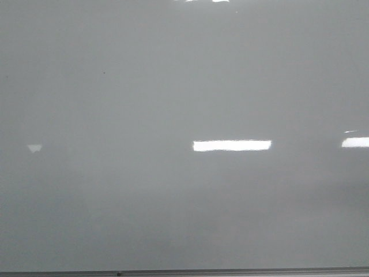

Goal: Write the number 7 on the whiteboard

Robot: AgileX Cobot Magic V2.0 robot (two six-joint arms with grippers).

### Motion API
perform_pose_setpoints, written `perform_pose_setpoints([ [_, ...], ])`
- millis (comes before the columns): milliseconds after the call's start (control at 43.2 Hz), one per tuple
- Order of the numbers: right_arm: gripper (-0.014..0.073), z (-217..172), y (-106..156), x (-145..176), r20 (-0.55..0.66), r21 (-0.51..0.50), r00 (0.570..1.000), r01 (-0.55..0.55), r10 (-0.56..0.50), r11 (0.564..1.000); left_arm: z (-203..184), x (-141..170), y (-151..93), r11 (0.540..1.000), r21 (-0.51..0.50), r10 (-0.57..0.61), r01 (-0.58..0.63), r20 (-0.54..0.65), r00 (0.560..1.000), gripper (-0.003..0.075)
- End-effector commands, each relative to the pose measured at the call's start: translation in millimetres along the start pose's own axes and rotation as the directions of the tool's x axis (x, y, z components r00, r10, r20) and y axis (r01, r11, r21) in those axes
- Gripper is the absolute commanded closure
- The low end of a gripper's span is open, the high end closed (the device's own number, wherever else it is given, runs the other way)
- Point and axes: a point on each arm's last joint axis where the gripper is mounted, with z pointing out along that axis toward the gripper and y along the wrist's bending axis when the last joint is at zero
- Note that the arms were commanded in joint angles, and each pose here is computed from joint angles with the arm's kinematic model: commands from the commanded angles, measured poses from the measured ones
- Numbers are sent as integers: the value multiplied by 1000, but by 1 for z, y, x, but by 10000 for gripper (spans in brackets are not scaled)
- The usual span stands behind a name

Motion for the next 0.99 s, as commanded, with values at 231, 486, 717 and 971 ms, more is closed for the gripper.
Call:
perform_pose_setpoints([
  [231,665,-2,1,-9,93,-9,996,13,-12,1000,-1,-6,0,1000,4,-16,16,84,996,741],
  [486,665,-2,1,-9,93,-9,996,13,-12,1000,-1,-6,0,1000,4,-16,16,84,996,741],
  [717,665,-2,1,-9,93,-9,996,13,-12,1000,-1,-6,0,1000,3,-14,13,84,996,741],
  [971,665,-2,1,-9,93,-9,996,13,-12,1000,-1,-7,0,1000,2,-11,10,91,996,741],
])
